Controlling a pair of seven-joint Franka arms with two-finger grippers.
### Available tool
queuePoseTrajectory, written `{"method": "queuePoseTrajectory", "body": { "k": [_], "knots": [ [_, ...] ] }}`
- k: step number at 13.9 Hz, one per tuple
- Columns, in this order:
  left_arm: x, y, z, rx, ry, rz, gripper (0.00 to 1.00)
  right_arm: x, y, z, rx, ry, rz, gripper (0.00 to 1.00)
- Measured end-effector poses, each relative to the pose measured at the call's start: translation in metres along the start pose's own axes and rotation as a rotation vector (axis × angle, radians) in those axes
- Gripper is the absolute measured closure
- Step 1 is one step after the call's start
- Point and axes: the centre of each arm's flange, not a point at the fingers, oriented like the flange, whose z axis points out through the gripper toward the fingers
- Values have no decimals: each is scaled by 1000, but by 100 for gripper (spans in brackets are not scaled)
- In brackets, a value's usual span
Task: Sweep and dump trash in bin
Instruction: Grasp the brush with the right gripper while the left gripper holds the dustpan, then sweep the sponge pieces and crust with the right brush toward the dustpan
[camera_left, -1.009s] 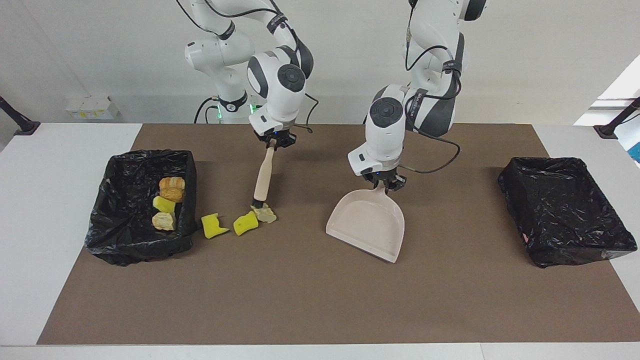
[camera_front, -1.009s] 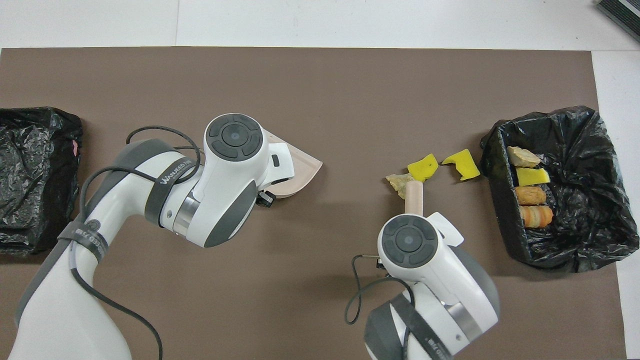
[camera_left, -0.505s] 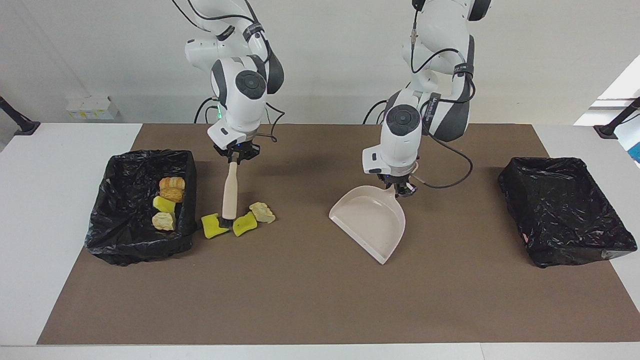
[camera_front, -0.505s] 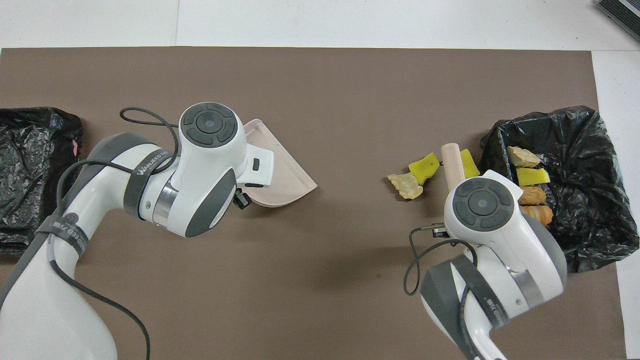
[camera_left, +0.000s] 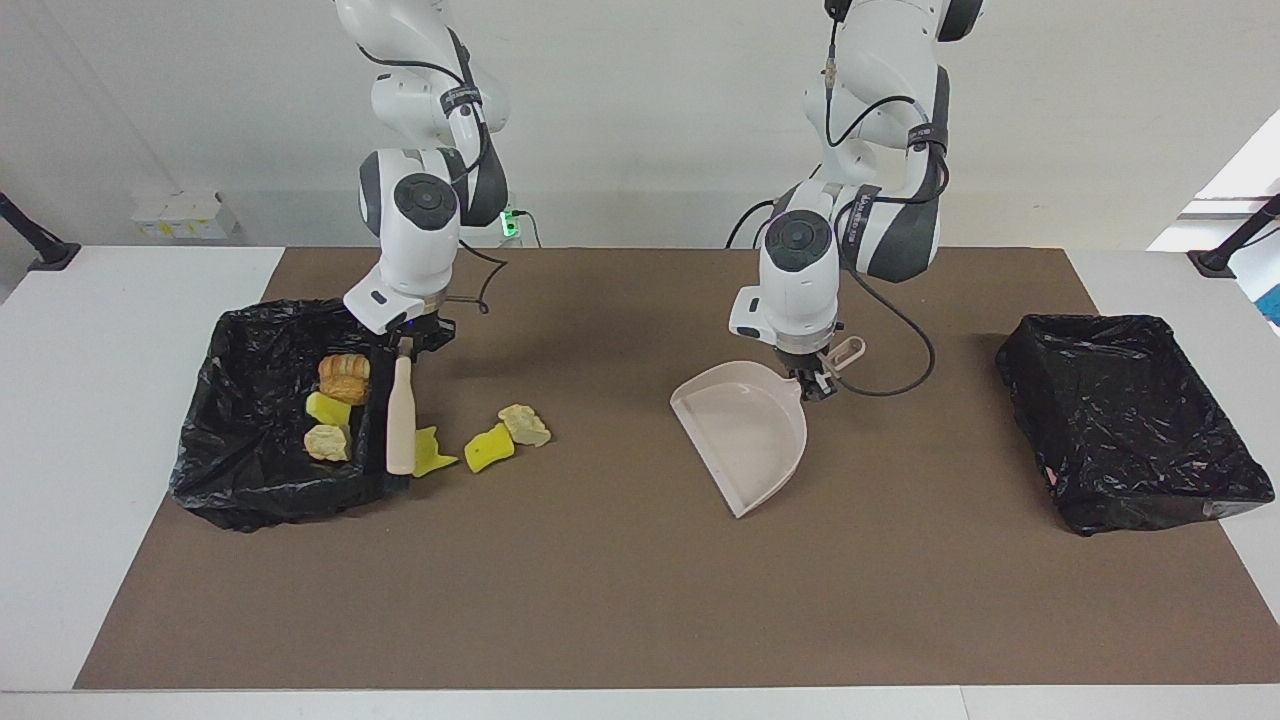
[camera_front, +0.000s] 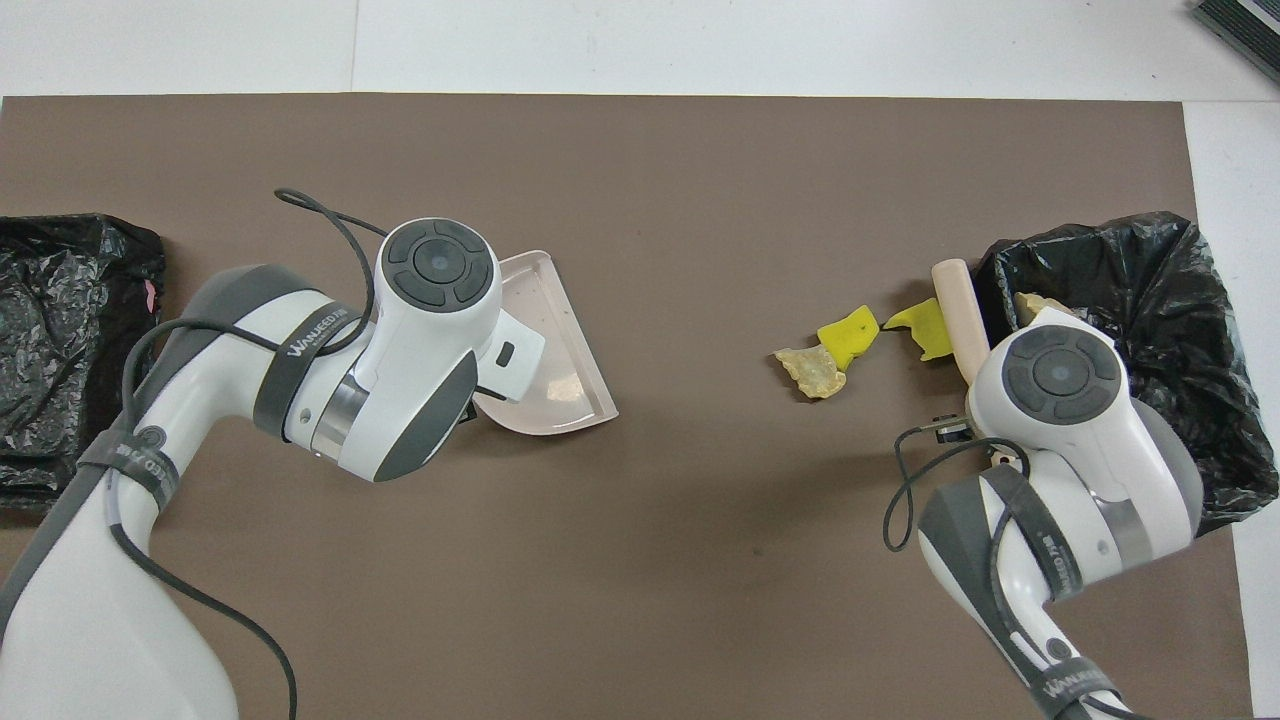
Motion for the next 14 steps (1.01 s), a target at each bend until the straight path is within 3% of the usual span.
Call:
{"method": "queuePoseTrajectory", "body": {
  "k": [3, 8, 14],
  "knots": [
    [-3, 9, 6, -2, -7, 28, 67, 3, -26, 9, 34, -20, -37, 75],
    [-4, 26, 8, -7, -15, 57, 67, -2, -103, -30, 255, -22, -38, 75],
    [-8, 39, 18, 0, -2, 71, 67, -6, -174, -70, 429, -32, -43, 75]
  ]
}}
